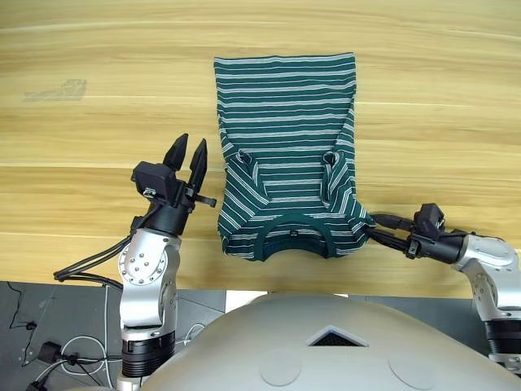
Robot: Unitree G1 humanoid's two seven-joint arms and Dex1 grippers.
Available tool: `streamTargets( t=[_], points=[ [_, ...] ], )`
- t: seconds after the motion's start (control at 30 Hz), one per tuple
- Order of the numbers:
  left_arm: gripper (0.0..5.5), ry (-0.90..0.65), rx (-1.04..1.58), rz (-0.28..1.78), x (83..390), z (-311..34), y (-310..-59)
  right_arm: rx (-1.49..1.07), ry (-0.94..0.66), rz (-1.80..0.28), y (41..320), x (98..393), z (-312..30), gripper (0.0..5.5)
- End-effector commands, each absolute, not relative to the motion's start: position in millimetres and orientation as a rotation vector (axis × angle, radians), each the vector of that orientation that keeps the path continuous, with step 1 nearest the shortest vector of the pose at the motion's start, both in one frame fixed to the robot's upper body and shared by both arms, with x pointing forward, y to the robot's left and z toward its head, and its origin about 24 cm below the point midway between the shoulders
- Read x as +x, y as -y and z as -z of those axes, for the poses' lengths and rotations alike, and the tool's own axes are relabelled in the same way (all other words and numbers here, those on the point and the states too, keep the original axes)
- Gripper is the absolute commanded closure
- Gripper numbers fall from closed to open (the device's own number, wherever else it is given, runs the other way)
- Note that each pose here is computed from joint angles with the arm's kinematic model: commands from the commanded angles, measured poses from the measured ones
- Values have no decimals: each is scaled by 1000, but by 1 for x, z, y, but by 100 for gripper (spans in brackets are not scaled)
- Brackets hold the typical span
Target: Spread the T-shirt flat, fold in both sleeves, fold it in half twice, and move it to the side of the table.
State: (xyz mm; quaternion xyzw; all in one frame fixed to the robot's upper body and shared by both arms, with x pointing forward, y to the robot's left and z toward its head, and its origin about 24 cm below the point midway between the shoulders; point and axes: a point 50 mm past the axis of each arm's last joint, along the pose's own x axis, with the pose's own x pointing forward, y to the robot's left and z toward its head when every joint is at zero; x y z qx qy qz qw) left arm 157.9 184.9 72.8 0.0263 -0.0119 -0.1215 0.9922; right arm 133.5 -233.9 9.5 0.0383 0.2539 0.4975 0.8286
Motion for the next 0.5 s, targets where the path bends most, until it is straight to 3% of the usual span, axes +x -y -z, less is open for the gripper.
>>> streamTargets(
  t=[0.03,0.27,0.5],
  points=[
    [406,18,56,246,160,-72,-185,55,-545,-1063,234,133,-7,419],
    [406,3,68,251,159,-68,-184,70,-526,-1080,231,133,-9,543],
    [406,-62,166,294,157,-49,-179,114,-517,-1151,230,125,-16,549]
  ],
)
